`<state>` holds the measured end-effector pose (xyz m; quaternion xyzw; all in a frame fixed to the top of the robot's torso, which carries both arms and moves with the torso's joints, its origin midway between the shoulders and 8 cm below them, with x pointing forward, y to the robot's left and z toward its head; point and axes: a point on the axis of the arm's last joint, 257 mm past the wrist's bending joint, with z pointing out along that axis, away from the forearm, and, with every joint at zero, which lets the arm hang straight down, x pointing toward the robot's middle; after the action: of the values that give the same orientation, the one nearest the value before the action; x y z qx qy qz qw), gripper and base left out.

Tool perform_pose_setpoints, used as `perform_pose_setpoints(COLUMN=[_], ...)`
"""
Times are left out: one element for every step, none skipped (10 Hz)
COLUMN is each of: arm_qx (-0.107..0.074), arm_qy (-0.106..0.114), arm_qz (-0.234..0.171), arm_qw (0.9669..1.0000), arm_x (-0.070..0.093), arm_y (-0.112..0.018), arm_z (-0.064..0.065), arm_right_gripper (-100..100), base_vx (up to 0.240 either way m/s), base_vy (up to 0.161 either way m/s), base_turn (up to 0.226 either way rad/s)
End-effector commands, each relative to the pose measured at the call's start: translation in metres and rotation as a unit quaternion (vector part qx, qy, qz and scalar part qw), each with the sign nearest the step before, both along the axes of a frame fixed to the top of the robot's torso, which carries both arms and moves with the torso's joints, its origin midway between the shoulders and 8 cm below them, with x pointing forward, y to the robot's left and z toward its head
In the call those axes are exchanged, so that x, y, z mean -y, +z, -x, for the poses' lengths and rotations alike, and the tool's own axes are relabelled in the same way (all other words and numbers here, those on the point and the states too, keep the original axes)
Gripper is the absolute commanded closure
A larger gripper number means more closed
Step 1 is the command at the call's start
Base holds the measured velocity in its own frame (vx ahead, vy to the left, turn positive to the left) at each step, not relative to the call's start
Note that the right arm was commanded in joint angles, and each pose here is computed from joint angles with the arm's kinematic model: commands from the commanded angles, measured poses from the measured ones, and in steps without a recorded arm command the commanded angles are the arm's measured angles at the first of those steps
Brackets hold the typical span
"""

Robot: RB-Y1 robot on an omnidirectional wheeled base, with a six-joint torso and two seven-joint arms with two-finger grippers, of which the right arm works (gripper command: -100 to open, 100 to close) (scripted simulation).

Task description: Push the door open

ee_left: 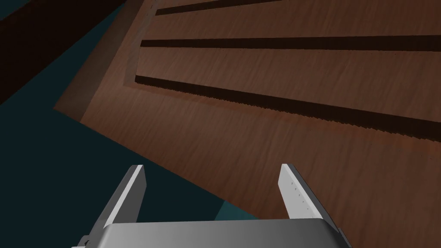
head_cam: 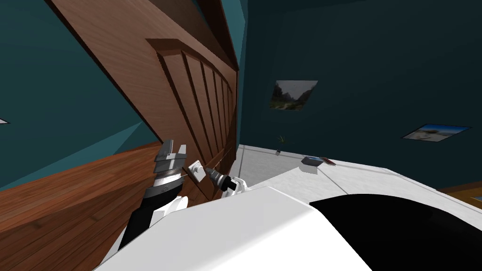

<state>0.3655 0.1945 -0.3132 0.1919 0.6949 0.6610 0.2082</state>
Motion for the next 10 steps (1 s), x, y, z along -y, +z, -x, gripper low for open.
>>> perform_pose_setpoints(arm_qx=[0.001, 0.002, 0.002, 0.001, 0.002, 0.002, 0.002, 0.002, 0.002, 0.002], arm_qy=[-0.002, -0.002, -0.002, -0.002, -0.002, -0.002, -0.002, -0.002, -0.002, -0.002], arm_qz=[0.000, -0.004, -0.009, -0.014, -0.011, -0.011, -0.011, -0.011, -0.011, -0.011], arm_qw=[1.0000, 1.0000, 1.0000, 0.9999, 0.9999, 0.9999, 0.9999, 0.9999, 0.9999, 0.9999], arm_x=[-0.001, -0.004, -0.010, -0.015, -0.011, -0.011, -0.011, -0.011, -0.011, -0.011], arm_y=[0.001, 0.004, 0.008, 0.013, 0.011, 0.011, 0.011, 0.011, 0.011, 0.011], arm_z=[-0.002, -0.002, -0.002, -0.001, -0.001, -0.001, -0.001, -0.001, -0.001, -0.001], arm_right_gripper=[-100, -100, -100, -100, -100, 100, 100, 100, 100, 100], base_vx=[0.121, 0.101, 0.106, 0.069, 0.025, -0.003, -0.010, -0.009, -0.005, -0.002], base_vy=[0.141, 0.172, 0.190, 0.147, 0.055, -0.006, -0.021, -0.019, -0.013, -0.006], base_turn=[0.034, 0.026, 0.011, -0.002, -0.004, 0.000, 0.004, 0.001, -0.001, 0.000])
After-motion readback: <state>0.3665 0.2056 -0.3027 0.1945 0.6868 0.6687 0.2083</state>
